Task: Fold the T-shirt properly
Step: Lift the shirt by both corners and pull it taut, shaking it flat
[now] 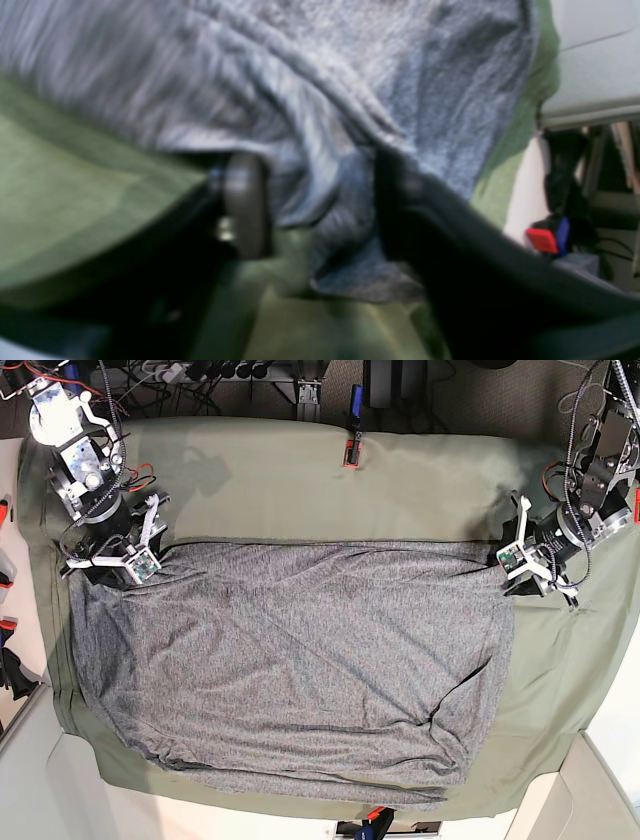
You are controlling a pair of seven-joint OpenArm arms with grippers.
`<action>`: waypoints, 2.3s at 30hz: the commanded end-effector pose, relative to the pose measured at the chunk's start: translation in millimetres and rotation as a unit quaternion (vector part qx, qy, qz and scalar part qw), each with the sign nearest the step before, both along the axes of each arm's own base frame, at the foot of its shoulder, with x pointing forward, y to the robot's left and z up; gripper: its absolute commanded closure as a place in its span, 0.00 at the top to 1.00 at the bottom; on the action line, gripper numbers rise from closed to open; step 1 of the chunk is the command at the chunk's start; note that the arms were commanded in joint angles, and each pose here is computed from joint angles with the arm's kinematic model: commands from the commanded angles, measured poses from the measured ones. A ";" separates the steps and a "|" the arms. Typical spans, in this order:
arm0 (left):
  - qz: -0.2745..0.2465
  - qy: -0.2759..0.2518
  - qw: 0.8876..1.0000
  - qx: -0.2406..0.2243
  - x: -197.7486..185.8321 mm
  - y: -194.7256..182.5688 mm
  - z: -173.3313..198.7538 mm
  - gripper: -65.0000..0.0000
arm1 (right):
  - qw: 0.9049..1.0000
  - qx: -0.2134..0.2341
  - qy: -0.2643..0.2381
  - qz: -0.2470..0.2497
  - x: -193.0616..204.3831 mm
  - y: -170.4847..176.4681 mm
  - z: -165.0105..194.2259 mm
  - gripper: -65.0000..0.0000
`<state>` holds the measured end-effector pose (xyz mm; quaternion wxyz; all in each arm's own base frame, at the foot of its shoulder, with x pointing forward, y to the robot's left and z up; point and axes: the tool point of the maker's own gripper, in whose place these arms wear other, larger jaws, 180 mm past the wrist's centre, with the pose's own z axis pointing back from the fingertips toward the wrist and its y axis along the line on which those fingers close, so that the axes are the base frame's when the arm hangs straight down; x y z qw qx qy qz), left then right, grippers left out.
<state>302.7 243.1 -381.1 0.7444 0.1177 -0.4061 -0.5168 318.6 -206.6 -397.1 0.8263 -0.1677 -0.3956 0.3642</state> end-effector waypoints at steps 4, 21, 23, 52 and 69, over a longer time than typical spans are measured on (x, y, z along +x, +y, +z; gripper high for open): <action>-0.023 0.002 1.000 0.008 -2.9 5.4 17.7 0.47 | 0.998 -0.014 -0.052 -0.013 17.7 -10.9 32.2 0.57; -0.096 0.037 0.995 0.003 -60.0 -37.8 25.5 0.47 | 0.998 -0.056 -0.003 0.005 -1.8 -27.6 44.4 0.57; -0.099 0.036 0.994 -0.013 -60.9 -41.1 23.4 0.47 | 0.999 -0.054 0.005 -0.002 -2.5 -31.4 39.5 0.57; -0.086 0.054 0.995 0.019 -22.2 -19.0 -35.2 0.55 | 0.999 -0.025 0.029 -0.038 9.1 -41.2 9.3 0.57; -0.047 0.021 0.990 0.135 -49.9 17.9 -8.4 0.02 | 0.996 -0.068 0.028 -0.046 -9.6 -44.5 12.4 0.00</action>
